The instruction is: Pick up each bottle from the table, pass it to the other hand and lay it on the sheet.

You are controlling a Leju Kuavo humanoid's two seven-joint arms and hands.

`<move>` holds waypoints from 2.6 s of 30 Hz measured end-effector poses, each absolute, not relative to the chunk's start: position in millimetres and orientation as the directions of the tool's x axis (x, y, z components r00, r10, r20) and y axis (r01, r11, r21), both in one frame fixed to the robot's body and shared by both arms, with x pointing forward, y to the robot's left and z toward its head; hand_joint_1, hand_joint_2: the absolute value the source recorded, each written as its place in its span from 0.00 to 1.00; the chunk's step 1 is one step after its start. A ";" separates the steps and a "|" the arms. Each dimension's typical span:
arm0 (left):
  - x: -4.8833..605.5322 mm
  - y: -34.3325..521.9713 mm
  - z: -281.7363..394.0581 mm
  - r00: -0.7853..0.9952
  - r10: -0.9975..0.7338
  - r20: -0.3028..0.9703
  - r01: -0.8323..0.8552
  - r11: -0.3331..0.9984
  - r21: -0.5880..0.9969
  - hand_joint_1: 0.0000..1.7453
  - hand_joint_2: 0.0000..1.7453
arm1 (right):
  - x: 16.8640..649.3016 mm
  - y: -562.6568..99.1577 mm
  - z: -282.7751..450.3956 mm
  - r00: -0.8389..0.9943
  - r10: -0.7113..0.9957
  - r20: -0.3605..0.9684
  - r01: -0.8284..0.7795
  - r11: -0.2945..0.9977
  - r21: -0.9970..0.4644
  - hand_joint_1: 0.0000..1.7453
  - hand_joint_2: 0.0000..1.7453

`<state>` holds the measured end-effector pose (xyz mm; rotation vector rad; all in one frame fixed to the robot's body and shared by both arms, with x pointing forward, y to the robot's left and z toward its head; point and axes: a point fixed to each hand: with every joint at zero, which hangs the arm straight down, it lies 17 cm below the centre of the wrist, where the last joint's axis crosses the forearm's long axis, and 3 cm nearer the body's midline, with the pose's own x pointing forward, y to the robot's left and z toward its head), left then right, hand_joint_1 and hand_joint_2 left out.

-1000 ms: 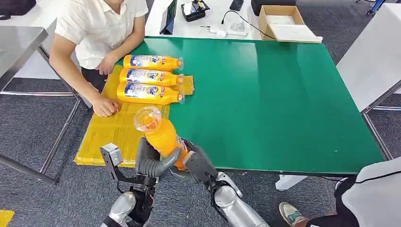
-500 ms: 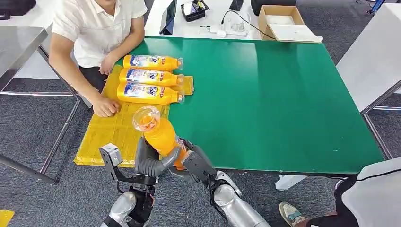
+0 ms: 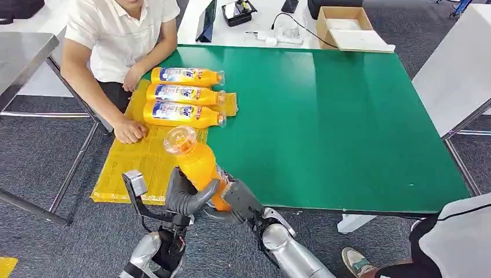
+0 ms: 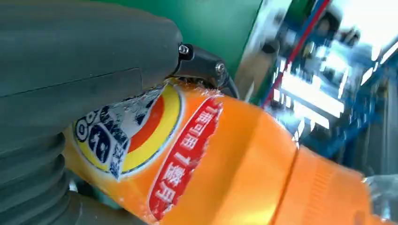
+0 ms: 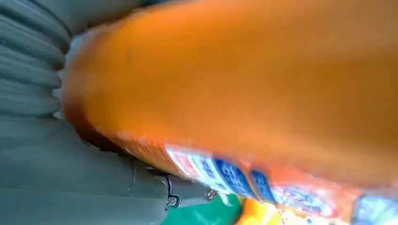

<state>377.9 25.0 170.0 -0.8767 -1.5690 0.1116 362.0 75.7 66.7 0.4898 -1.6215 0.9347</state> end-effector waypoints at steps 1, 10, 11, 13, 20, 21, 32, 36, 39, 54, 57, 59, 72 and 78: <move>376.0 25.3 170.0 0.085 0.605 0.791 0.476 0.673 -0.566 1.00 1.00 | 360.9 75.1 68.4 -0.274 0.151 0.950 -0.737 0.601 -0.309 0.00 0.00; 378.4 41.5 174.2 0.170 0.724 0.669 0.473 0.535 -0.700 1.00 1.00 | 357.9 75.1 82.9 -0.329 0.104 0.939 -0.709 0.630 -0.318 0.00 0.00; 378.5 44.4 174.8 0.167 0.734 0.658 0.469 0.528 -0.708 1.00 1.00 | 357.6 75.1 86.5 -0.339 0.097 0.936 -0.701 0.637 -0.320 0.00 0.00; 377.9 50.5 180.6 0.152 0.758 0.634 0.468 0.510 -0.722 1.00 1.00 | 353.0 75.7 94.9 -0.357 0.070 0.932 -0.688 0.655 -0.312 0.00 0.00; 387.6 65.8 189.5 0.039 0.705 0.709 0.453 0.620 -0.641 1.00 1.00 | 337.2 75.2 112.5 -0.368 0.006 0.930 -0.666 0.696 -0.268 0.00 0.00; 391.0 67.4 188.4 -0.001 0.663 0.749 0.441 0.672 -0.594 1.00 1.00 | 335.9 74.8 112.2 -0.370 0.006 0.929 -0.663 0.699 -0.269 0.00 0.00; 444.2 113.9 173.9 -0.315 -0.025 0.949 0.099 0.993 0.059 1.00 1.00 | 333.4 65.4 131.7 -0.467 0.038 0.883 -0.551 0.769 -0.324 0.00 0.00; 459.8 150.5 184.4 -0.367 -0.243 0.898 -0.108 0.970 0.218 1.00 1.00 | 338.1 57.9 146.5 -0.501 0.045 0.864 -0.485 0.813 -0.323 0.00 0.00; 467.2 179.0 201.2 -0.398 -0.523 0.754 -0.326 0.849 0.416 1.00 1.00 | 340.7 56.1 156.2 -0.508 0.029 0.861 -0.466 0.831 -0.303 0.00 0.00; 515.9 187.4 127.9 -0.226 -0.906 0.358 -0.303 0.415 0.858 1.00 1.00 | 327.0 71.0 165.5 -0.504 -0.036 0.863 -0.516 0.814 -0.268 0.00 0.00; 521.4 190.8 113.6 -0.198 -0.920 0.338 -0.264 0.382 0.886 1.00 1.00 | 325.3 72.8 166.7 -0.504 -0.043 0.863 -0.523 0.810 -0.265 0.00 0.00; 525.2 192.8 97.9 -0.177 -0.925 0.337 -0.207 0.370 0.906 1.00 1.00 | 323.6 74.4 167.4 -0.503 -0.049 0.863 -0.530 0.806 -0.263 0.00 0.00; 540.4 193.2 27.5 -0.101 -0.974 0.201 0.157 0.184 0.970 0.44 1.00 | 311.8 89.7 170.1 -0.498 -0.072 0.864 -0.583 0.766 -0.272 0.00 0.00; 537.2 190.5 15.5 -0.119 -0.979 0.167 0.219 0.138 0.966 0.00 1.00 | 310.6 91.5 169.8 -0.495 -0.076 0.866 -0.590 0.761 -0.270 0.00 0.00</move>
